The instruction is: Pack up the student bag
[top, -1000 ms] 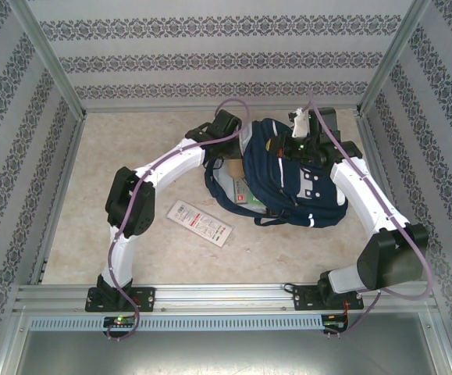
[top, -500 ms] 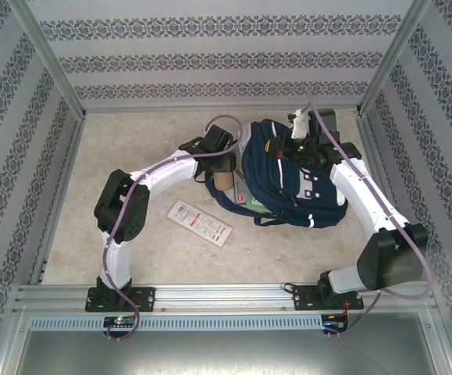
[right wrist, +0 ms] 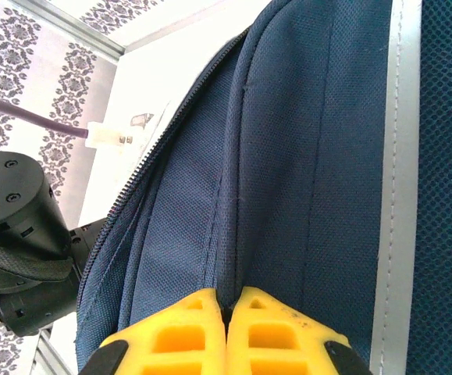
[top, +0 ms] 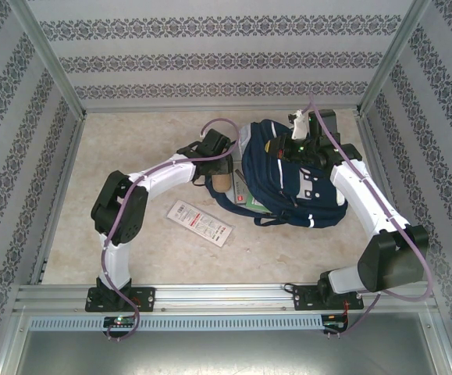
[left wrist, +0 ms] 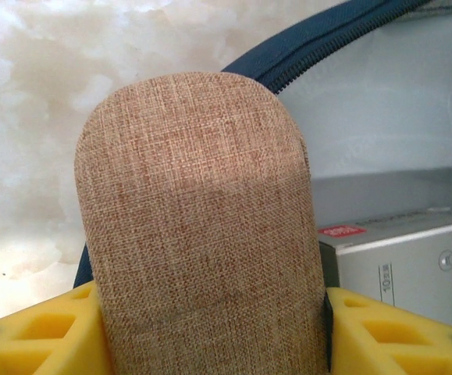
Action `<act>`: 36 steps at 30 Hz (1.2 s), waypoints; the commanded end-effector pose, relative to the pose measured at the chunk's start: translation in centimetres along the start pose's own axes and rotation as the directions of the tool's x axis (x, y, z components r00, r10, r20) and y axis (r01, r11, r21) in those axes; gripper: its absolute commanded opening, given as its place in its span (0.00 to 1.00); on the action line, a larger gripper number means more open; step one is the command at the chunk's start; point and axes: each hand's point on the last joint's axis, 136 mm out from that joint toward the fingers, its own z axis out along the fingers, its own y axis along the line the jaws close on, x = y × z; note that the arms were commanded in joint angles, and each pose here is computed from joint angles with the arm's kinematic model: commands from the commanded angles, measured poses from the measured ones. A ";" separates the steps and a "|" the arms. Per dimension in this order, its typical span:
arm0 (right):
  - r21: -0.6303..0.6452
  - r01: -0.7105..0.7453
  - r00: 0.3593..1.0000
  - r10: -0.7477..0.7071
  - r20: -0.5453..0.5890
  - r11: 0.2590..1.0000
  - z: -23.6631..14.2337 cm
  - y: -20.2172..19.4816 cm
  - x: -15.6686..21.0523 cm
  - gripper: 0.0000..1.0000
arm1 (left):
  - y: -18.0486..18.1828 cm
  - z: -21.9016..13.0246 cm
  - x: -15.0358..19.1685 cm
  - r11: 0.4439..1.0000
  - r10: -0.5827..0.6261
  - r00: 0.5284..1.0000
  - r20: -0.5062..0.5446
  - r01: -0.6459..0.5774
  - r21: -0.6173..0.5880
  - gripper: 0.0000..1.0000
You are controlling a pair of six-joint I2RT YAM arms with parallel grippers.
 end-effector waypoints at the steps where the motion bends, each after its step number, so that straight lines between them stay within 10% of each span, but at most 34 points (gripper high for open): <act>1: -0.122 0.079 0.995 -0.071 0.068 0.989 -1.8 3.7 -1.2 0.01 | -0.6 1.0 -1.1 0.996 -0.091 0.993 0.070 0.091 0.005 0.52; 12: -0.127 0.074 0.996 -0.068 0.051 0.989 -1.4 3.7 -0.2 0.01 | -1.8 1.8 -2.5 0.989 -0.143 0.978 0.150 0.145 -0.004 0.52; 30: -0.136 0.070 0.997 -0.064 0.051 0.988 -0.5 3.6 -1.0 0.01 | -6.0 1.2 5.6 0.991 -0.036 0.998 -0.048 0.042 0.130 0.54; 36: -0.122 0.074 0.996 -0.068 0.052 0.990 -0.7 3.4 -0.9 0.02 | -5.9 -0.6 4.4 0.995 0.006 1.000 -0.029 -0.003 0.100 0.75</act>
